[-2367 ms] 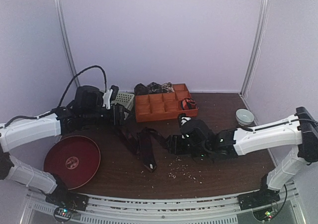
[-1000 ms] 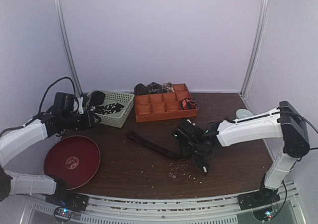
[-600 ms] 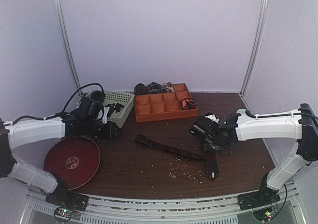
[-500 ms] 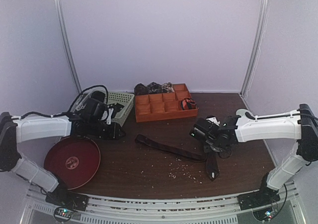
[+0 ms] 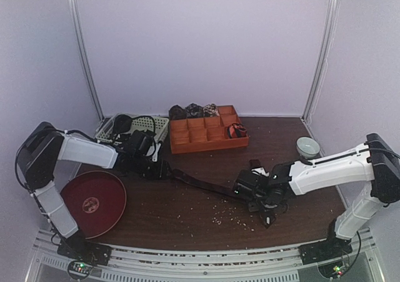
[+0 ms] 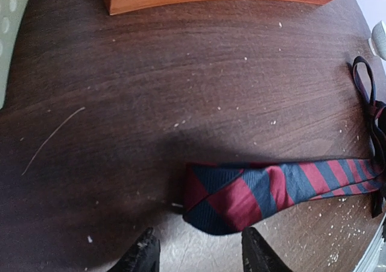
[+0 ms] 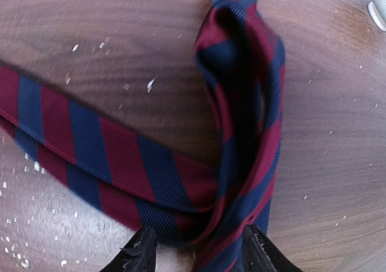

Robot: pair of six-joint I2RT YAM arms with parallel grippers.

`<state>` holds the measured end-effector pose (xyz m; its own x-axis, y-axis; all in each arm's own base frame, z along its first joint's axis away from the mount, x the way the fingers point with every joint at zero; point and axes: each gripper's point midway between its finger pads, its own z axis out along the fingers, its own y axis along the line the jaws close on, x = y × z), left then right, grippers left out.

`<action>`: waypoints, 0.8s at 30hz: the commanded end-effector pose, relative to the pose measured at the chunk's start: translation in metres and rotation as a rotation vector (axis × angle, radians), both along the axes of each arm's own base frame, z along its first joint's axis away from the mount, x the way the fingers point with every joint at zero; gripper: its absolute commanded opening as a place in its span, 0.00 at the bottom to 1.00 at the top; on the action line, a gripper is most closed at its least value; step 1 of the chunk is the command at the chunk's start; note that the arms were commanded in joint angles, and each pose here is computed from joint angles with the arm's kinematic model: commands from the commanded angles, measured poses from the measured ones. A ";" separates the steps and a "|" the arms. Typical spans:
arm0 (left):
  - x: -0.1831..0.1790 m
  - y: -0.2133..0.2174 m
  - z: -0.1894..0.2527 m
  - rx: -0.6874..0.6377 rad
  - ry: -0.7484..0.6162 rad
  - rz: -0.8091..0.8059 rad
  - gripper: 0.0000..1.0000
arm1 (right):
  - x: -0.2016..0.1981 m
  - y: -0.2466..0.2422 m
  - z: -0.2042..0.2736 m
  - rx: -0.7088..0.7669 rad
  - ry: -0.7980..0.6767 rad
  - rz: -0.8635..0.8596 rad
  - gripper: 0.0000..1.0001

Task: Roll the ties
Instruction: Adjust the tie at the center of the board.

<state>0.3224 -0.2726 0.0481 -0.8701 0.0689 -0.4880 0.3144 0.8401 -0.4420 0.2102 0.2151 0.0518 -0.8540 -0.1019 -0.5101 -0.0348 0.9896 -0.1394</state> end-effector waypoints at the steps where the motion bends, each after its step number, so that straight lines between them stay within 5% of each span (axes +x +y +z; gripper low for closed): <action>1: 0.021 -0.020 0.016 -0.057 -0.091 -0.026 0.49 | -0.018 -0.002 -0.008 -0.016 0.027 0.008 0.52; 7: 0.031 -0.025 0.000 -0.048 -0.080 -0.013 0.47 | -0.027 -0.015 -0.019 -0.096 0.046 -0.004 0.53; 11: 0.031 -0.014 -0.018 0.027 -0.032 0.029 0.14 | -0.026 -0.035 -0.022 -0.203 0.037 -0.028 0.54; 14: 0.023 -0.002 -0.018 0.064 -0.027 0.048 0.00 | -0.025 -0.059 -0.024 -0.313 0.042 -0.072 0.56; 24: -0.029 0.057 -0.023 0.203 0.027 0.104 0.00 | 0.006 -0.148 -0.015 -0.482 0.037 -0.304 0.57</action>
